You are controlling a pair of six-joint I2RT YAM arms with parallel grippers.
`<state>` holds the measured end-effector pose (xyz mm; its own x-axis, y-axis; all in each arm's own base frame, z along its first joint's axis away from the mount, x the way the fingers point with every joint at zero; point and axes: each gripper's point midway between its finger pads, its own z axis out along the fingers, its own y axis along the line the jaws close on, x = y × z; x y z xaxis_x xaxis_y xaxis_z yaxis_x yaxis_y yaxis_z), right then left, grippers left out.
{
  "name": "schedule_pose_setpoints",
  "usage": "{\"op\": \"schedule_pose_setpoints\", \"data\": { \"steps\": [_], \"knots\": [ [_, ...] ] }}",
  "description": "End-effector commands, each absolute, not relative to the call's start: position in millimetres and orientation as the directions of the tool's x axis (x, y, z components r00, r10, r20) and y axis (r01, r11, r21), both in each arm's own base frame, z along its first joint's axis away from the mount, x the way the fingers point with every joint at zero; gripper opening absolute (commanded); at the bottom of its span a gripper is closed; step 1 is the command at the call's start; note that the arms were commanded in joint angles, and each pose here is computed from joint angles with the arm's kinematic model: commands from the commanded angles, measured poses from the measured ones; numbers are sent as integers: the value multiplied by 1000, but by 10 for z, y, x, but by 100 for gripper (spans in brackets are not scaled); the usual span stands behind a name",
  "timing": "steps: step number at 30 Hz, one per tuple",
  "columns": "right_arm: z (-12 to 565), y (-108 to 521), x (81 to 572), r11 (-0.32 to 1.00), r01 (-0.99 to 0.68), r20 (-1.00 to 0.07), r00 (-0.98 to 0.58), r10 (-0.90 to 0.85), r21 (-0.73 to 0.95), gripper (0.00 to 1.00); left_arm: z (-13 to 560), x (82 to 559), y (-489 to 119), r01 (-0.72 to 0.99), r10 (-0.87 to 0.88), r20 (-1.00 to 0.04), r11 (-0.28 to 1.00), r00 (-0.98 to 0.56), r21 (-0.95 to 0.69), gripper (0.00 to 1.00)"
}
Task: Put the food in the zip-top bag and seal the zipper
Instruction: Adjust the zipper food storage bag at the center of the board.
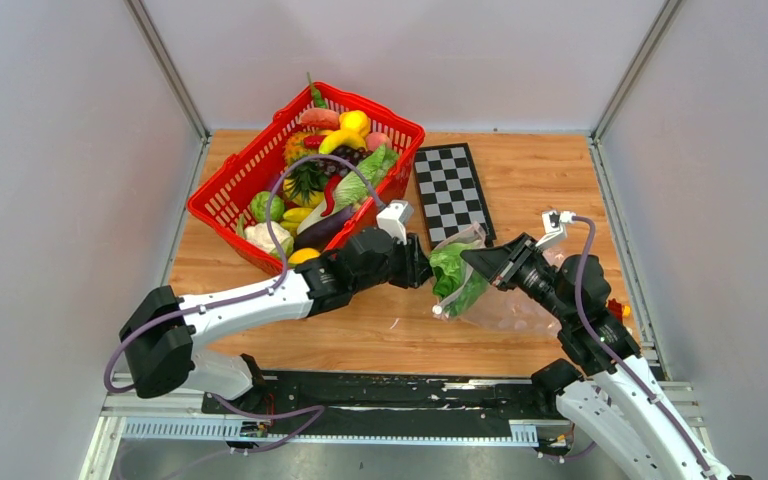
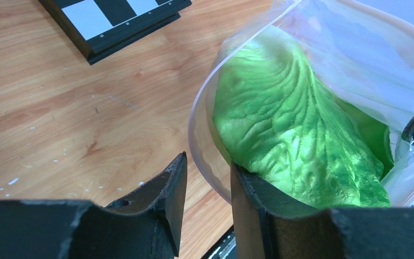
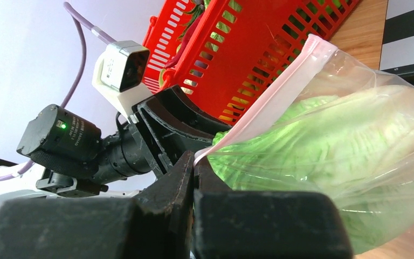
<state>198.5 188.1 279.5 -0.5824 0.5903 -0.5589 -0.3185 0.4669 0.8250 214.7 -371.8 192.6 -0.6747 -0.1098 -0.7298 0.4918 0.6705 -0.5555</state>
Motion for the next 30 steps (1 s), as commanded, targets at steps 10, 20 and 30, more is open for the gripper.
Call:
{"op": "schedule_pose_setpoints", "data": {
  "steps": [10, 20, 30],
  "knots": [
    [3312, 1883, 1903, 386, -439, -580, -521, 626, 812, 0, 1989, 2151, -3824, 500, -173, -721, 613, -671, -612, 20],
    [3022, 1728, 2007, 631, -373, -717, -514, 470, 681, 0, 2574, 2245, -3680, 589, -122, -829, 647, -546, -484, 0],
    [3207, 1439, 2020, 823, -406, -870, -452, 197, 397, 0, 3246, 2143, -3851, 734, 3, -882, 556, -471, -390, 0]
  ]
}}
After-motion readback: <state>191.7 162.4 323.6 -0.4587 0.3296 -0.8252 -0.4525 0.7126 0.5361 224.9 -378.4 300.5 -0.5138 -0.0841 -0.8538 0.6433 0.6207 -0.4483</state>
